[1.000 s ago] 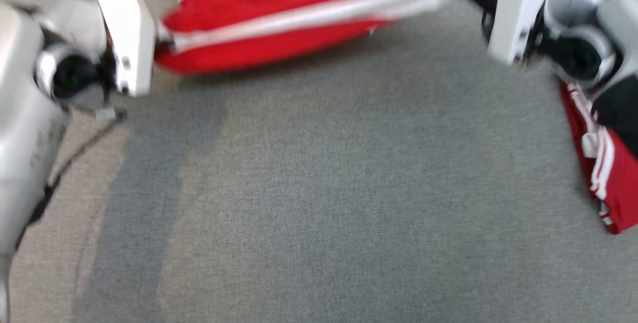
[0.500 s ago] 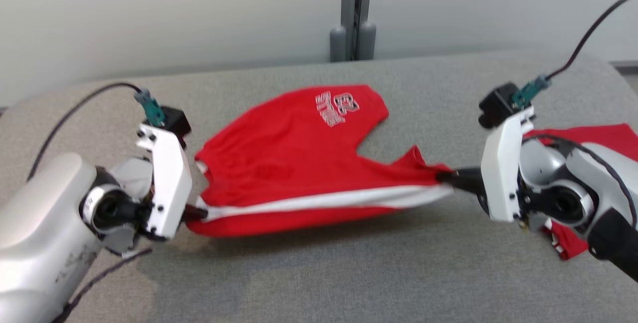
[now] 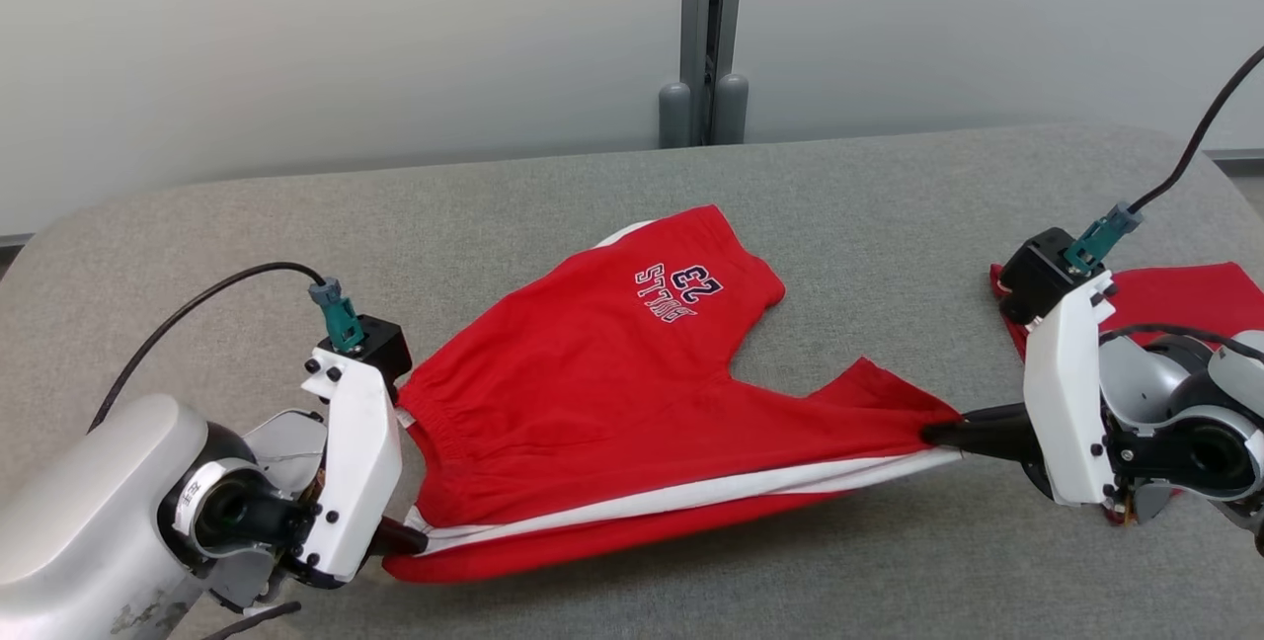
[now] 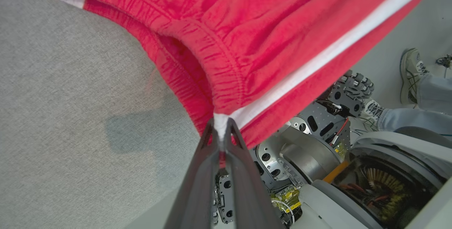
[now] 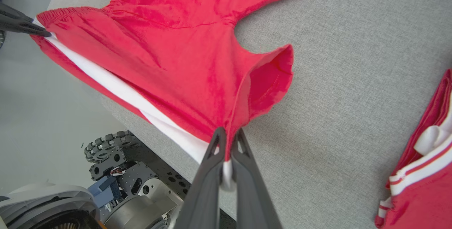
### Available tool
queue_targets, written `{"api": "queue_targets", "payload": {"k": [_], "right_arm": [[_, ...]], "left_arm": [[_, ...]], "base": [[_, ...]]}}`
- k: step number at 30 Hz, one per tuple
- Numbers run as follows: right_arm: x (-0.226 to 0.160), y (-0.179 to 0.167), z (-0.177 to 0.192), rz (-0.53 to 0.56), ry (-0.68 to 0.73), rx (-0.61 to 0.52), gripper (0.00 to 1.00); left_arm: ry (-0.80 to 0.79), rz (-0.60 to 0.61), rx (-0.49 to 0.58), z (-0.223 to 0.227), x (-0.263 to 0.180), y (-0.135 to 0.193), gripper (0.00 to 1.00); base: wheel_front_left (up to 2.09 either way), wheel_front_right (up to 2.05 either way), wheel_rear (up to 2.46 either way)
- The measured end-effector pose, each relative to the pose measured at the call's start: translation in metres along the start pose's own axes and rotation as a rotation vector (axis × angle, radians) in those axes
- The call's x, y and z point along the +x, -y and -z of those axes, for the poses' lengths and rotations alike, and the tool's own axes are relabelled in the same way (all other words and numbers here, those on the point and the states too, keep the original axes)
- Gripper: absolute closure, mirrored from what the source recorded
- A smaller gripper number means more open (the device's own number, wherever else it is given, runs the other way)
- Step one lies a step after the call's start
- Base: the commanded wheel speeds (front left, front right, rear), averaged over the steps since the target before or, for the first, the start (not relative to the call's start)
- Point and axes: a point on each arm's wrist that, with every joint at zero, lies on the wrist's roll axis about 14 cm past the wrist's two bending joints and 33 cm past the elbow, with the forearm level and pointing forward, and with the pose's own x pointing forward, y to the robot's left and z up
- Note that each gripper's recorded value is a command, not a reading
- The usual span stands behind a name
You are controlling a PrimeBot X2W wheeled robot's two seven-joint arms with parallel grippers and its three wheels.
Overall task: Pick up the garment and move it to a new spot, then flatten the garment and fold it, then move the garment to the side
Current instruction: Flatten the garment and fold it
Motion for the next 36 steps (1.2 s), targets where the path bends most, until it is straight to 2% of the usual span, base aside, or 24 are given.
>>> {"api": "queue_targets", "payload": {"k": [6, 14, 26, 36], "right_arm": [[0.008, 0.014, -0.023, 0.017, 0.019, 0.005, 1.00], [0.038, 0.049, -0.075, 0.068, 0.023, 0.016, 1.00], [0.112, 0.082, -0.146, 0.089, 0.028, 0.008, 1.00], [0.175, 0.098, -0.168, 0.098, -0.020, -0.017, 1.00]], "left_arm": [[-0.045, 0.032, -0.059, 0.002, 0.007, -0.005, 1.00], [0.010, 0.118, -0.195, -0.044, 0.003, -0.017, 1.00], [0.057, 0.125, -0.328, -0.090, 0.004, -0.062, 1.00], [0.047, 0.113, -0.381, -0.105, 0.025, -0.092, 1.00]], "base": [[0.00, 0.00, 0.00], [0.00, 0.00, 0.00], [0.00, 0.00, 0.00], [0.00, 0.00, 0.00]]}}
